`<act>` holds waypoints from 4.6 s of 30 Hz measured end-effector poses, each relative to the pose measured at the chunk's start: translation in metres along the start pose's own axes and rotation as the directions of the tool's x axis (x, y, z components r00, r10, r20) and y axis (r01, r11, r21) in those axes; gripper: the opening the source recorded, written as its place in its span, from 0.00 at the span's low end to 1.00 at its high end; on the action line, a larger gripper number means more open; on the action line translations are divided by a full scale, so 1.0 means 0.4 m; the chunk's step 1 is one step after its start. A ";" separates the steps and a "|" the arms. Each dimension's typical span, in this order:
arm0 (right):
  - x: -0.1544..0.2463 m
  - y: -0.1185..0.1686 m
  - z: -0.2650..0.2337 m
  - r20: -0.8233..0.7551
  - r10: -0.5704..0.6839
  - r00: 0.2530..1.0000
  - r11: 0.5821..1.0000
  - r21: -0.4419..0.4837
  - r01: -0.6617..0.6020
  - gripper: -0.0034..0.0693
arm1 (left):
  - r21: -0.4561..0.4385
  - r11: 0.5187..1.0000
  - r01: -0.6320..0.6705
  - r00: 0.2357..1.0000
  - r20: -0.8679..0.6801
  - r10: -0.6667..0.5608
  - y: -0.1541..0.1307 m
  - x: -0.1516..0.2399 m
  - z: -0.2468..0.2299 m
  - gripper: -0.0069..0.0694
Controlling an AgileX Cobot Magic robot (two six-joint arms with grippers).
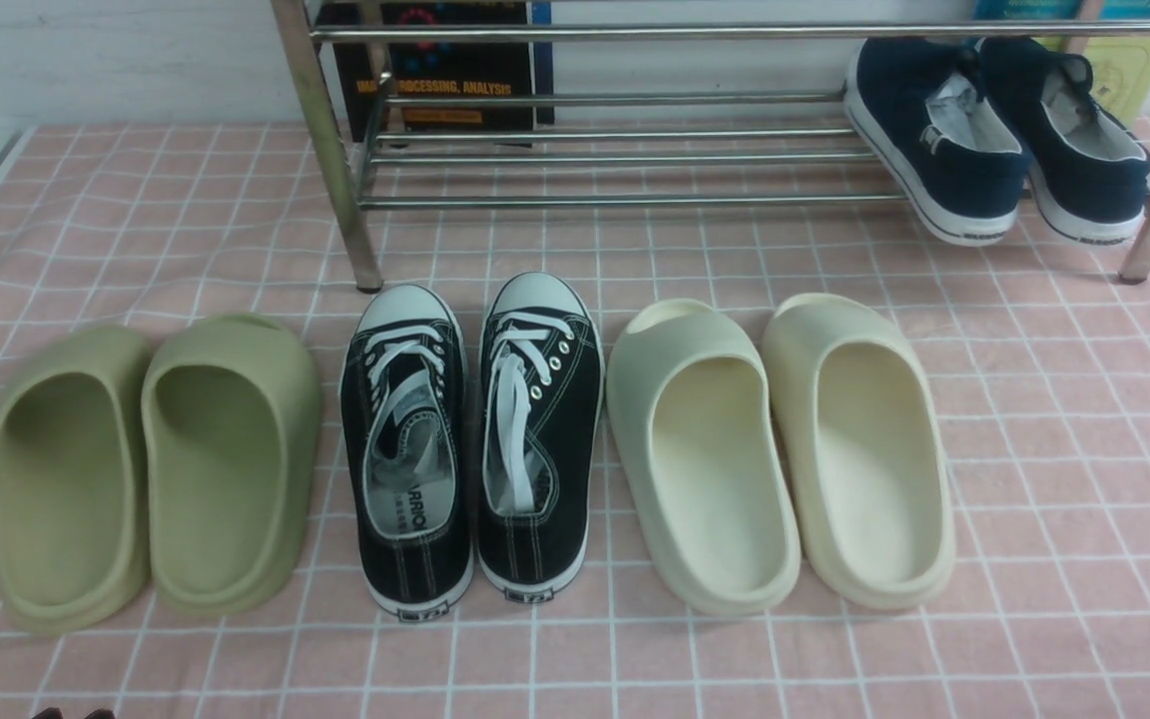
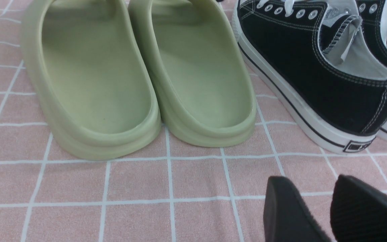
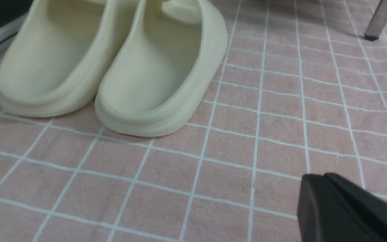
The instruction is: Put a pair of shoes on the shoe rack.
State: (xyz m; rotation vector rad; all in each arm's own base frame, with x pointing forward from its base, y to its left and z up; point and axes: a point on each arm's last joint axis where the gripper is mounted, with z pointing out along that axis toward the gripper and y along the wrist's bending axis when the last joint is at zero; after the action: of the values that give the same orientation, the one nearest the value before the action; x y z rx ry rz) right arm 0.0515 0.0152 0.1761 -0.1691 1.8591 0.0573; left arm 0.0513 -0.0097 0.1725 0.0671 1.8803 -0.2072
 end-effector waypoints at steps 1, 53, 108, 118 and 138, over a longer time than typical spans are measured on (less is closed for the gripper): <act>0.001 0.000 0.000 0.000 0.001 1.000 1.000 0.000 -0.001 0.06 | 0.000 1.000 0.000 1.000 0.000 0.000 0.000 0.000 0.000 0.40; 0.005 -0.041 -0.003 0.032 0.253 0.967 0.955 0.154 -0.255 0.14 | 0.000 1.000 0.000 1.000 0.000 0.000 0.000 0.000 0.000 0.40; 0.005 -0.042 -0.003 0.028 0.225 0.974 0.961 0.158 -0.226 0.04 | 0.000 1.000 0.000 1.000 0.000 0.000 0.000 0.000 0.000 0.40; 0.005 -0.042 -0.003 0.028 0.225 0.974 0.961 0.158 -0.226 0.05 | 0.002 1.000 0.005 1.000 0.000 -0.005 0.000 0.000 0.000 0.40; 0.005 -0.042 -0.003 0.028 0.225 0.974 0.961 0.158 -0.226 0.07 | 0.000 1.000 0.000 1.000 0.000 0.000 0.000 0.000 0.000 0.40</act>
State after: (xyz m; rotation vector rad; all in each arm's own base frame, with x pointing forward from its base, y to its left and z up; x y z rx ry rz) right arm 0.0523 -0.0016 0.1752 0.1554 1.8573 0.0659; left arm 0.0513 -0.0097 0.1725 0.0671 1.8803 -0.2072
